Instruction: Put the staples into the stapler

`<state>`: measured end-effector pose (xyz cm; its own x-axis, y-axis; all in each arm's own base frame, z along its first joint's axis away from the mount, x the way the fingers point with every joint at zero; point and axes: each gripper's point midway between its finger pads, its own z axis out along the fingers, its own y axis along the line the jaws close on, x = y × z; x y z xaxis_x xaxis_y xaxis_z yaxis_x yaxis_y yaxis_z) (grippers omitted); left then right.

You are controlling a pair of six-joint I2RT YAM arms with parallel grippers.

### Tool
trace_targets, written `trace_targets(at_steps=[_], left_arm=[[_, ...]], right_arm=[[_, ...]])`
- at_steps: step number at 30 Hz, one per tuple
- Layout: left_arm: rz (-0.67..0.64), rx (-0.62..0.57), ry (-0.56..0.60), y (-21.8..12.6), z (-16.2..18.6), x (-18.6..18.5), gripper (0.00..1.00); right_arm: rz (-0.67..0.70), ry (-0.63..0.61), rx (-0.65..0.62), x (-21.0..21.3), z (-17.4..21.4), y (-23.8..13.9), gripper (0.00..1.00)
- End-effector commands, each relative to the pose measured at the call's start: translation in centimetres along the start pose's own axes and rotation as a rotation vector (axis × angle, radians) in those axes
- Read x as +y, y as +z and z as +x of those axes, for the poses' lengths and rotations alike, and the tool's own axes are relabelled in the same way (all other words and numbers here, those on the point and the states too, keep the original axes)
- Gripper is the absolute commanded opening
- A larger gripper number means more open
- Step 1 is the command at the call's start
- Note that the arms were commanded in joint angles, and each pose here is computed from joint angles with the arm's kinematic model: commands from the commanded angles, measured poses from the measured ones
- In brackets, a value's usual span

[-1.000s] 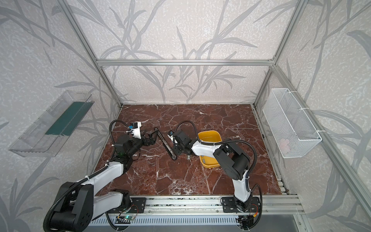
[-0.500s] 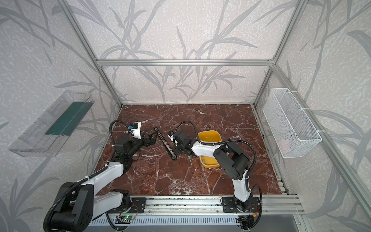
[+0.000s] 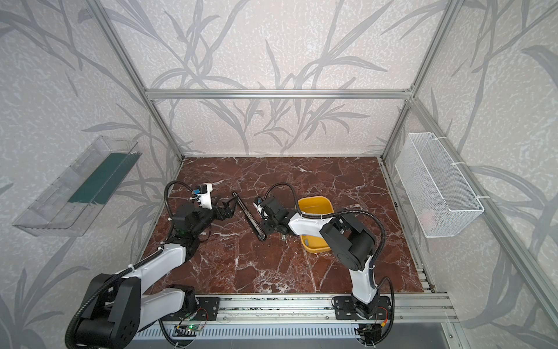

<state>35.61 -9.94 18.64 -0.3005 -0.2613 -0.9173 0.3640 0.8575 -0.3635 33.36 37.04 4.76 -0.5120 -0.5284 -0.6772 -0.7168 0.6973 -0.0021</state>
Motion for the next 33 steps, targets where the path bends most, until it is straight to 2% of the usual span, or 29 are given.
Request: trace_targets(at_steps=[1, 22, 33], left_arm=[[0.021, -0.034, 0.002, -0.4, -0.8, -0.6, 0.99], [0.021, -0.036, 0.003, -0.4, -0.8, -0.6, 0.99], [0.02, -0.035, 0.002, -0.4, -0.8, -0.6, 0.99]], right_arm=[[0.001, 0.012, 0.012, 0.1, 0.8, 0.4, 0.01], [0.007, 0.017, 0.025, 0.0, 1.4, 0.5, 0.0], [-0.001, 0.048, 0.045, 0.1, 2.2, -0.6, 0.01]])
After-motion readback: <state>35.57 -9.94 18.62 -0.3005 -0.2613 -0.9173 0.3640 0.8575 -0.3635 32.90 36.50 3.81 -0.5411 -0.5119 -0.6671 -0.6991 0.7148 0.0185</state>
